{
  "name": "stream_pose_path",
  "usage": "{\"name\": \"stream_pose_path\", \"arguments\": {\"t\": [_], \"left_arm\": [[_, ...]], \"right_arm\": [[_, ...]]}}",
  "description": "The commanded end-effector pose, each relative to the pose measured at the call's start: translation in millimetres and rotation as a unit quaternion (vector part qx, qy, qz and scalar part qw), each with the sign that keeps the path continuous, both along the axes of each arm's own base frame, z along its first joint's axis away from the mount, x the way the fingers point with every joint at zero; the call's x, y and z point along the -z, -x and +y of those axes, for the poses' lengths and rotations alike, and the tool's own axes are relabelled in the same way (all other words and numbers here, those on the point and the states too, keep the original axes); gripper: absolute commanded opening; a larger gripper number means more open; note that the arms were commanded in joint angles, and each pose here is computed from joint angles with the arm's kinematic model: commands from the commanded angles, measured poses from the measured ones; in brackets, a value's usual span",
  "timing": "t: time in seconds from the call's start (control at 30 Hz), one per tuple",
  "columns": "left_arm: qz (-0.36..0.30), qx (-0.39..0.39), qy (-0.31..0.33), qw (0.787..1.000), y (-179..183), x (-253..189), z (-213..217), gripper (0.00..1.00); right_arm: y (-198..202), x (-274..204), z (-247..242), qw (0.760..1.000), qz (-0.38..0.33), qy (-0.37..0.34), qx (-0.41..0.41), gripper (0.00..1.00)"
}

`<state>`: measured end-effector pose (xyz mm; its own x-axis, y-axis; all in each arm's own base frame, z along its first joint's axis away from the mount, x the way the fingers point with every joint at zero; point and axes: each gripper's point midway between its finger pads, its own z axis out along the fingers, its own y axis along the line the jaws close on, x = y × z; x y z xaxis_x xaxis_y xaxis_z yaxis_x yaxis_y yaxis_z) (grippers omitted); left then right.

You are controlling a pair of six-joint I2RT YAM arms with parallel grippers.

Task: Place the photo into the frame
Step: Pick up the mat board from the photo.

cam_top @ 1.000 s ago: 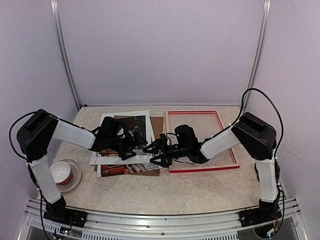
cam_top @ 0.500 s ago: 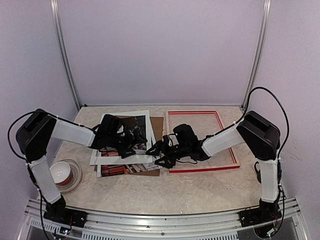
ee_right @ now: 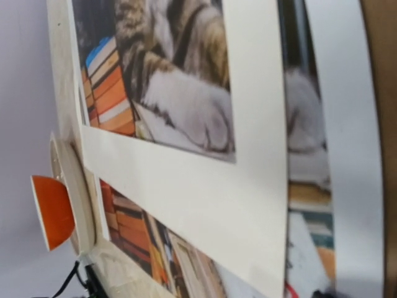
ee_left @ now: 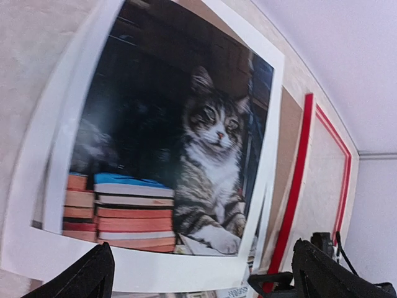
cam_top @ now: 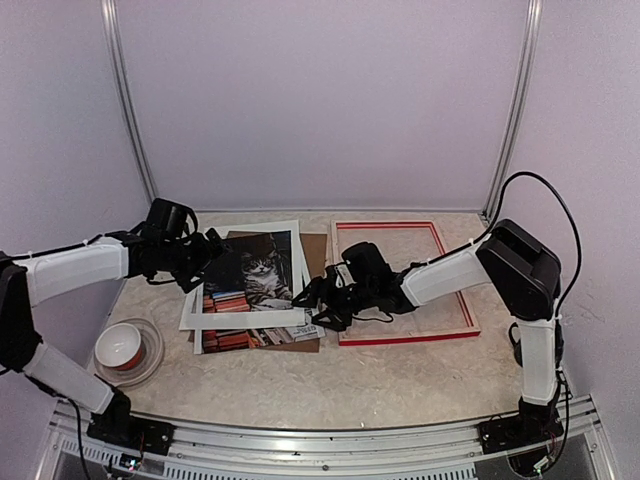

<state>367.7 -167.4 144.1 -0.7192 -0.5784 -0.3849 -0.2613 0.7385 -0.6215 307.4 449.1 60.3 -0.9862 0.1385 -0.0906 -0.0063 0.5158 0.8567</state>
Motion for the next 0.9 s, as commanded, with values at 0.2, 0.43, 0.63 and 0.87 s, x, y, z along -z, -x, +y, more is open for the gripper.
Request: {"name": "stream_pose_path", "arguments": {"t": [0.2, 0.43, 0.63, 0.87], "left_arm": [[0.104, -0.113, -0.083, 0.985, 43.1, 67.5, 97.2, 0.99], [0.135, -0.130, -0.085, 0.979, 46.2, 102.7, 108.9, 0.99], [0.149, -0.133, -0.080, 0.977, 46.5, 119.7, 109.5, 0.99], [0.159, -0.115, -0.054, 0.979, 46.2, 132.2, 98.0, 0.99]], "right_arm": [[-25.5, -56.9, 8.0, 0.995, -0.098, 0.022, 0.002, 0.78], [-35.1, -58.8, 25.7, 0.990, -0.127, 0.056, -0.024, 0.78], [-42.9, -26.9, 22.5, 0.989, -0.112, 0.094, -0.018, 0.78], [-48.1, -0.8, 15.9, 0.988, -0.094, 0.120, -0.015, 0.78]]}}
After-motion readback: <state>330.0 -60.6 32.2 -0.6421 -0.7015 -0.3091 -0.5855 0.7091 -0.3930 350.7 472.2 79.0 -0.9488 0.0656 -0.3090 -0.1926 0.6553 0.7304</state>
